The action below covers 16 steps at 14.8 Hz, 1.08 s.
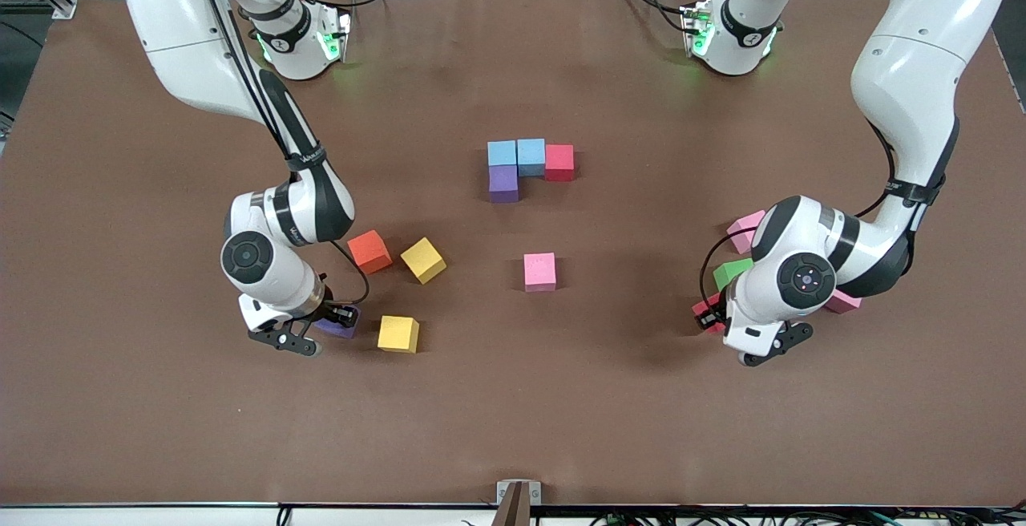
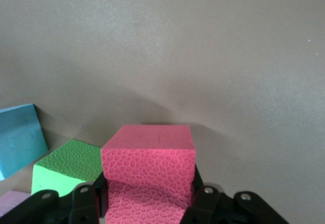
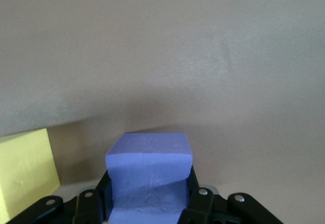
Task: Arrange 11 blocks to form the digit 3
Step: 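Lift and carry the purple cube with the right gripper to the row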
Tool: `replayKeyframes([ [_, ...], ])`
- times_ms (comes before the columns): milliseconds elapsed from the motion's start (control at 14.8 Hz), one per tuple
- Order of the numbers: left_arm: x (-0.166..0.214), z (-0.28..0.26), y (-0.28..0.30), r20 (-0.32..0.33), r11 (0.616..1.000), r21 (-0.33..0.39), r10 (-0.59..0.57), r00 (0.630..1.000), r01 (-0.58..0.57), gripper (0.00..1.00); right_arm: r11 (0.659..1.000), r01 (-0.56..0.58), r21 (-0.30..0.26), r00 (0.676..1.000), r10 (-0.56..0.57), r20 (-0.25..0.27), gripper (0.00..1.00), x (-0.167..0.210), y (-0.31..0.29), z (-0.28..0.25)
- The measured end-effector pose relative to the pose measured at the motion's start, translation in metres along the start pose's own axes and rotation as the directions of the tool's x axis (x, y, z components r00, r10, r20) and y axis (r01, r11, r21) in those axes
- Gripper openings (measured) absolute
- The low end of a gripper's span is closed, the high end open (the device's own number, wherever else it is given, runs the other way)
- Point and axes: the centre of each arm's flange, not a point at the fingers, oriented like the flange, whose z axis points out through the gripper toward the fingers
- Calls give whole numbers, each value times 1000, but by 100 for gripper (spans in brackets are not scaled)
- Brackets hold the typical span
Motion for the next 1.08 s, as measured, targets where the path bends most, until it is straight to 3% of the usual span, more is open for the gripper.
replayKeyframes([
  [203,0,1,0,1,1000,1,0,1000,0,59,997,74,-9,996,-74,39,56,-3,-9,-11],
  [474,-1,3,0,5,1000,2,1,1000,-1,59,982,186,19,982,-186,23,56,-19,-51,-71],
  [744,-1,5,0,7,1000,3,1,1000,-1,59,961,273,48,962,-274,15,56,-61,-114,-131],
  [1082,-1,5,0,8,1000,3,1,1000,-1,59,960,264,92,963,-267,25,56,-131,-197,-153],
])
